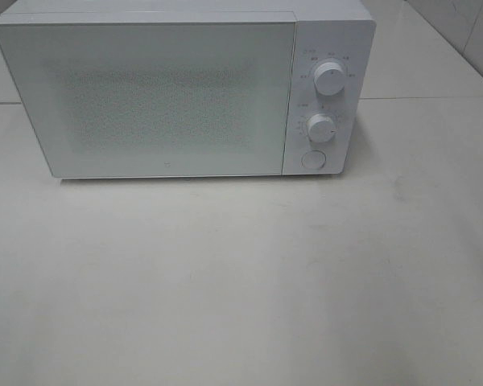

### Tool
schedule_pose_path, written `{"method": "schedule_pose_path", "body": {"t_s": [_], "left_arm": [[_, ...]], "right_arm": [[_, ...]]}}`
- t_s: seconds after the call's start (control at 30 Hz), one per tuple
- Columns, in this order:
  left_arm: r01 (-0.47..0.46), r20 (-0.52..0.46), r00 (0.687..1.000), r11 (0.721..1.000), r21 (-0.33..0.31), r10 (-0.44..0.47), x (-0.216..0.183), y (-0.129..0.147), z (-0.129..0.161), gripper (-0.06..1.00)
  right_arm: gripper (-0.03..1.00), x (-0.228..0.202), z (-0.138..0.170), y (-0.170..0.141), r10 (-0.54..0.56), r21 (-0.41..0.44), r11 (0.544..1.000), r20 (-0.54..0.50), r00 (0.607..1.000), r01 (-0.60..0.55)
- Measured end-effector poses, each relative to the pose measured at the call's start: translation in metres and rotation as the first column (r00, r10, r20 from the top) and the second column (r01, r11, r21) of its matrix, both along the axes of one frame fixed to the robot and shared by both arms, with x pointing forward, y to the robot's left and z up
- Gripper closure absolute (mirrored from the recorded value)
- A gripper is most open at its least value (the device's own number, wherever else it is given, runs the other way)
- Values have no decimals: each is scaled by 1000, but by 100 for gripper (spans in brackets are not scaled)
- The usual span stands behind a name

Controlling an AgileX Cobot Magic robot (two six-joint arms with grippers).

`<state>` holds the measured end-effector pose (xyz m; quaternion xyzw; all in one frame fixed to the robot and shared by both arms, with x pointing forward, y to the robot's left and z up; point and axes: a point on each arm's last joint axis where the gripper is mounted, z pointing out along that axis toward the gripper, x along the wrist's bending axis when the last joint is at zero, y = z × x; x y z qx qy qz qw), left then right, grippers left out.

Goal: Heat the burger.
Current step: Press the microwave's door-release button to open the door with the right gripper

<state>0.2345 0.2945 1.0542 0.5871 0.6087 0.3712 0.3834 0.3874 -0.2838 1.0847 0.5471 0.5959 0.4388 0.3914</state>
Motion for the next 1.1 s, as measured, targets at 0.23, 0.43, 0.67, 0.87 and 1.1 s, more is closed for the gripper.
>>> {"method": "schedule_pose_path", "body": {"t_s": [0.23,0.43,0.67,0.87,1.1], "left_arm": [[0,0,1000,1000,0,0,0,0,0,-3],[0,0,1000,1000,0,0,0,0,0,-3],[0,0,1000,1000,0,0,0,0,0,-3],[0,0,1000,1000,0,0,0,0,0,-3],[0,0,1000,1000,0,0,0,0,0,-3]], "right_arm": [[24,31,-10,3,-8,22,1000,16,1000,7],[24,51,-25,5,-14,43,999,62,998,12],[24,56,-57,4,-31,74,997,195,980,17],[24,56,-80,0,-96,127,989,213,972,69],[24,56,-104,16,-83,110,992,207,975,62]]}}
